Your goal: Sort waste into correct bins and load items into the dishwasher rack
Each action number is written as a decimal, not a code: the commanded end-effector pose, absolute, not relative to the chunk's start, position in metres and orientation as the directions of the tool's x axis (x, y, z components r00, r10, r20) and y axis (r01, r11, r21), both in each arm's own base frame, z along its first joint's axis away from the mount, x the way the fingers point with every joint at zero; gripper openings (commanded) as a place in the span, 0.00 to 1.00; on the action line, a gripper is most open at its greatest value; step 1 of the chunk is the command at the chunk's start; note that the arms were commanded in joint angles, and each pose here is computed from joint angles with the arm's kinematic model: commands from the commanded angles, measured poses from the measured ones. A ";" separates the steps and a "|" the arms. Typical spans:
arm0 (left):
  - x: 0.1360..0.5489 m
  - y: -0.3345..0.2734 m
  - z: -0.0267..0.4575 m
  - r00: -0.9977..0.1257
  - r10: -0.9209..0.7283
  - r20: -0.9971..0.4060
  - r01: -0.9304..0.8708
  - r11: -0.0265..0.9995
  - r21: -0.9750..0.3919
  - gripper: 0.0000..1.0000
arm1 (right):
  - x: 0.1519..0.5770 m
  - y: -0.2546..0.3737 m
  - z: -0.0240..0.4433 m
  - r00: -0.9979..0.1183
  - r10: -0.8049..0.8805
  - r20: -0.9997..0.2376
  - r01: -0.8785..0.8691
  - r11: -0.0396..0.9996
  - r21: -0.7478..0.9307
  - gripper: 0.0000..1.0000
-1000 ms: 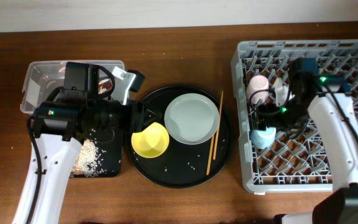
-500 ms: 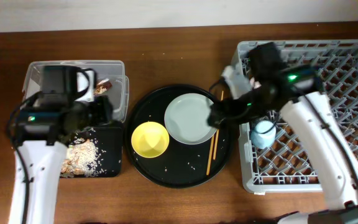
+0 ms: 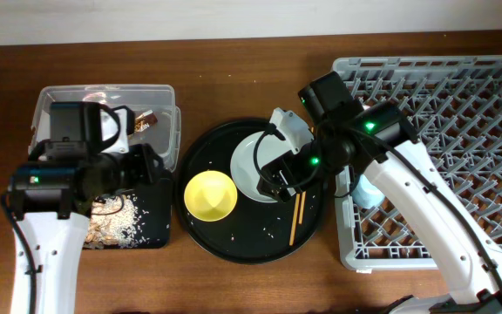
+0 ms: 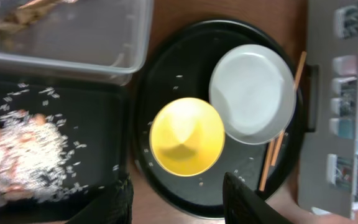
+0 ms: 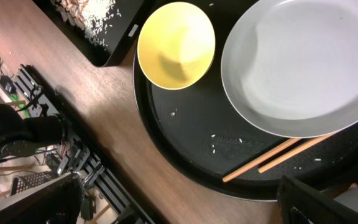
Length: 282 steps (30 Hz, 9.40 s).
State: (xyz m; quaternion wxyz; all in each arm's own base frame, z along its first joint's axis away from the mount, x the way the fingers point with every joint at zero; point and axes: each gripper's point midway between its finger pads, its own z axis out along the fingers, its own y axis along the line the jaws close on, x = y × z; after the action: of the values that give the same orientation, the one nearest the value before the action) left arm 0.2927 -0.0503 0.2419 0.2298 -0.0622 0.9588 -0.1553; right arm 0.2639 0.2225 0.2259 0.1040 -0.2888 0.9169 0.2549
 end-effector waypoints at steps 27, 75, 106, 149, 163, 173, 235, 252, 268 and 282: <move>0.293 -0.106 0.162 -0.954 -0.040 -0.298 0.029 0.974 -0.225 0.46 | 0.268 0.217 0.226 -0.812 -0.476 -0.338 -0.581 0.721 0.378 0.99; 0.295 -0.082 0.027 -0.964 -0.103 -0.245 -0.083 0.992 -0.090 0.22 | 0.267 0.217 0.226 -0.813 -0.477 -0.333 -0.579 0.722 0.380 0.98; 0.290 -0.156 0.141 -0.936 -0.076 -0.343 0.121 0.847 -0.518 0.00 | 0.299 0.186 0.217 -0.915 -0.251 -0.316 -0.330 0.916 0.229 0.73; 0.288 -0.181 0.153 -0.898 -0.014 -0.439 0.157 0.924 -0.350 0.00 | 0.289 0.213 0.155 -0.906 -0.372 -0.203 -0.402 0.906 0.133 0.25; 0.288 -0.181 0.153 -0.900 -0.013 -0.436 0.156 0.924 -0.349 0.00 | 0.289 0.217 0.145 -0.902 -0.378 -0.210 -0.410 0.901 0.142 0.12; 0.286 -0.183 0.153 -0.903 -0.010 -0.429 0.162 0.918 -0.362 0.30 | 0.287 0.216 0.145 -0.903 -0.379 -0.201 -0.409 0.902 0.139 0.04; 0.259 -0.073 0.323 -0.506 -0.148 -0.850 0.005 0.985 -0.175 0.99 | 0.408 -0.327 0.277 -0.735 -0.006 -0.679 0.637 0.337 -0.693 0.04; 0.259 -0.073 0.323 -0.506 -0.148 -0.850 0.005 0.985 -0.175 0.99 | 0.477 -0.285 0.198 -0.829 -0.133 -0.544 0.442 0.441 -0.781 0.04; 0.259 -0.073 0.323 -0.506 -0.148 -0.850 0.005 0.985 -0.175 0.99 | 0.497 -0.256 0.200 -0.867 -0.270 -0.418 0.280 0.429 -0.859 0.04; 0.259 -0.073 0.323 -0.506 -0.148 -0.850 0.005 0.985 -0.175 0.99 | 0.496 -0.248 0.190 -0.898 -0.310 -0.313 0.165 0.423 -0.891 0.04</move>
State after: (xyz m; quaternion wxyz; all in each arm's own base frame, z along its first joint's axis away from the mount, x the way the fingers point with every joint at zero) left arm 0.2582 -0.0773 0.3159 0.4855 -0.0400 0.8692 -0.0843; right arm 0.4935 -0.2562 0.1940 0.2272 -0.0330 0.8114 -0.5375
